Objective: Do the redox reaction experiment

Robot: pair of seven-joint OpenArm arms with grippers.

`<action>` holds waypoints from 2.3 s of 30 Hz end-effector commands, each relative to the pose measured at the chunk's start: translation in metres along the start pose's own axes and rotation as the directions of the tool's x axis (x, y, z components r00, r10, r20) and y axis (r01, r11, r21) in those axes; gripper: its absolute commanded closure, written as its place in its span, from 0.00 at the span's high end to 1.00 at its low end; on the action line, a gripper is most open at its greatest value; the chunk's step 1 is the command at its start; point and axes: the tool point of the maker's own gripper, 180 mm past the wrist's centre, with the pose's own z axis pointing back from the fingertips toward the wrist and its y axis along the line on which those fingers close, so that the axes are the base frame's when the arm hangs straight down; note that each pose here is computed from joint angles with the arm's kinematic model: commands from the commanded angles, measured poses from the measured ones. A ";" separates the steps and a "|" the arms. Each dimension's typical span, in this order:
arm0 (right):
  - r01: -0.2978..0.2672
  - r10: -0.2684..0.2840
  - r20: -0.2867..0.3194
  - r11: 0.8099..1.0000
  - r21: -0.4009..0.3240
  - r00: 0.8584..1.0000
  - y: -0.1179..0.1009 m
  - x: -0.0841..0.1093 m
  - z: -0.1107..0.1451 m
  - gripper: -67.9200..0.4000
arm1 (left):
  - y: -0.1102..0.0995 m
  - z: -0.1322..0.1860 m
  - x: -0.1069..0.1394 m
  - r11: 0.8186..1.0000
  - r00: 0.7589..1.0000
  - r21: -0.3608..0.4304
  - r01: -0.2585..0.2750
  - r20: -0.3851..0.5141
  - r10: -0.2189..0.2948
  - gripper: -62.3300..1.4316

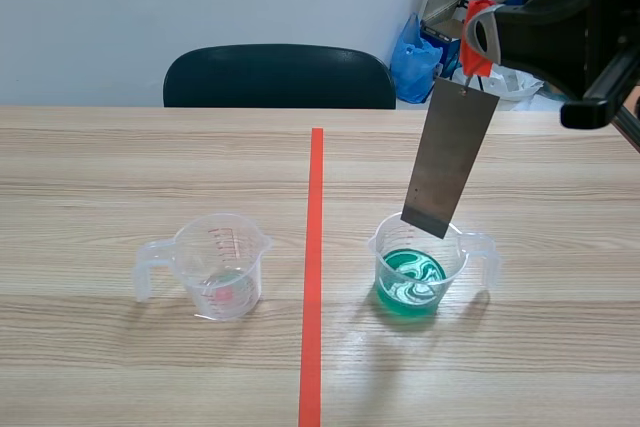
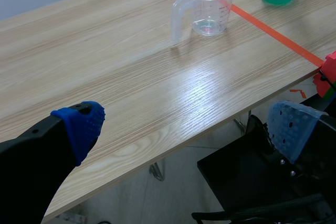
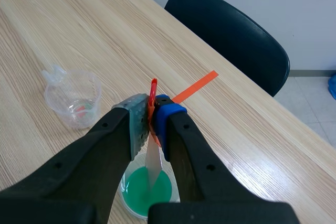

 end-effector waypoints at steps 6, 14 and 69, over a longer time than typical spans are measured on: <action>-0.017 0.017 0.035 1.000 -0.004 0.999 -0.001 0.012 0.002 0.01 | 0.000 -0.001 0.006 1.000 1.000 0.006 -0.002 0.029 0.001 1.00; -0.017 0.017 0.036 1.000 -0.004 0.999 -0.001 0.012 0.002 0.01 | 0.000 -0.001 0.006 1.000 1.000 0.006 -0.002 0.029 0.001 1.00; -0.066 0.059 0.108 0.996 0.063 0.992 0.013 0.037 -0.014 0.02 | 0.000 -0.002 0.006 1.000 1.000 0.004 -0.001 0.029 0.001 1.00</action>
